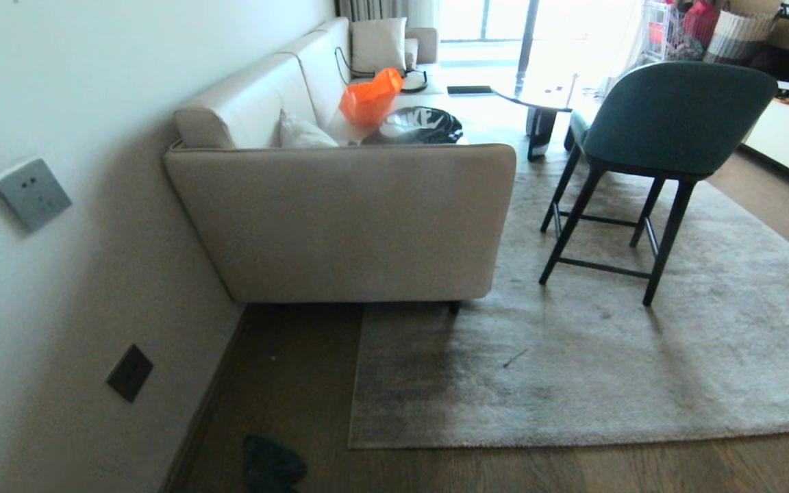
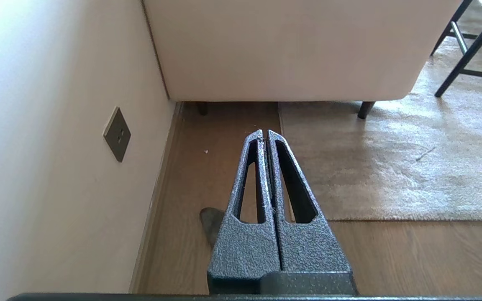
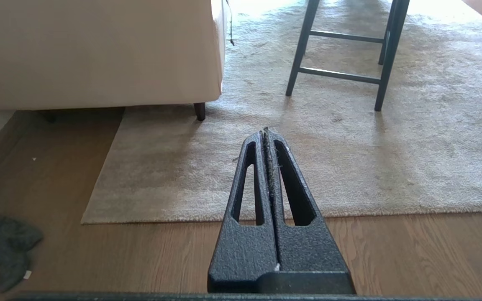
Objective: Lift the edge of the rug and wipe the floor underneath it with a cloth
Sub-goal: Pick up the rag
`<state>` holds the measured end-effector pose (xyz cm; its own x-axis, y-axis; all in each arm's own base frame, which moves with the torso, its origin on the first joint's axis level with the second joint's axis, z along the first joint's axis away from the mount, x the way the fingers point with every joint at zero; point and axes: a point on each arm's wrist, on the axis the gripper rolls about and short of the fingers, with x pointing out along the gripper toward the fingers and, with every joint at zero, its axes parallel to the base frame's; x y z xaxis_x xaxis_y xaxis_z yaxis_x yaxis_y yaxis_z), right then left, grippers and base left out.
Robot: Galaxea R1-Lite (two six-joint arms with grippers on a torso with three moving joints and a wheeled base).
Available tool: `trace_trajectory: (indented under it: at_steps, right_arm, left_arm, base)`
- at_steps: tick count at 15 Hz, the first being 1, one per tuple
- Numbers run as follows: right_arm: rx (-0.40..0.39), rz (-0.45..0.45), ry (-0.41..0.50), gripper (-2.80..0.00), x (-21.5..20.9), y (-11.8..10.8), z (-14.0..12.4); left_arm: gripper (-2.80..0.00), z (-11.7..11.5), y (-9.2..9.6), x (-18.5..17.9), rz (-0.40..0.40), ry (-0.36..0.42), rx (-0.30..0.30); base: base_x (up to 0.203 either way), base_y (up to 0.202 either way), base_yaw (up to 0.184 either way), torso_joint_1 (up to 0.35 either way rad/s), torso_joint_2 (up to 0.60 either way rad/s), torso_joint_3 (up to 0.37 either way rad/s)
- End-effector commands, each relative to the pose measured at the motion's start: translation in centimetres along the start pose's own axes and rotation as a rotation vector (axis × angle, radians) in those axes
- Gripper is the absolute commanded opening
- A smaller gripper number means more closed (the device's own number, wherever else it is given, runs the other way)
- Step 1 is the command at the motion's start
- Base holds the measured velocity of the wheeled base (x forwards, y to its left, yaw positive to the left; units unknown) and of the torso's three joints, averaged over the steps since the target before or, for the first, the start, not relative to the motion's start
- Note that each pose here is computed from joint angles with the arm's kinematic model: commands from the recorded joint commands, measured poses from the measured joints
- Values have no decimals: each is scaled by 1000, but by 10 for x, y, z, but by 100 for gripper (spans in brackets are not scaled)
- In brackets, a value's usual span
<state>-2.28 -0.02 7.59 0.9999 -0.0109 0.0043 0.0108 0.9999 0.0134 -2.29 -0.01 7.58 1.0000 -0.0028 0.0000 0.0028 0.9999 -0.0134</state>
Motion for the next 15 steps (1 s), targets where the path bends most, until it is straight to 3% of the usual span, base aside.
trace_trajectory:
  at_steps: [1, 15]
  right_arm:
    - [0, -1, 1, -280, 0, 0, 0]
    - [0, 0, 1, -280, 0, 0, 0]
  left_arm:
    - [-280, 0, 0, 0, 0, 0, 0]
    - [-280, 0, 0, 0, 0, 0, 0]
  base:
    - [0, 0, 0, 0, 0, 0]
    - [0, 0, 0, 0, 0, 0]
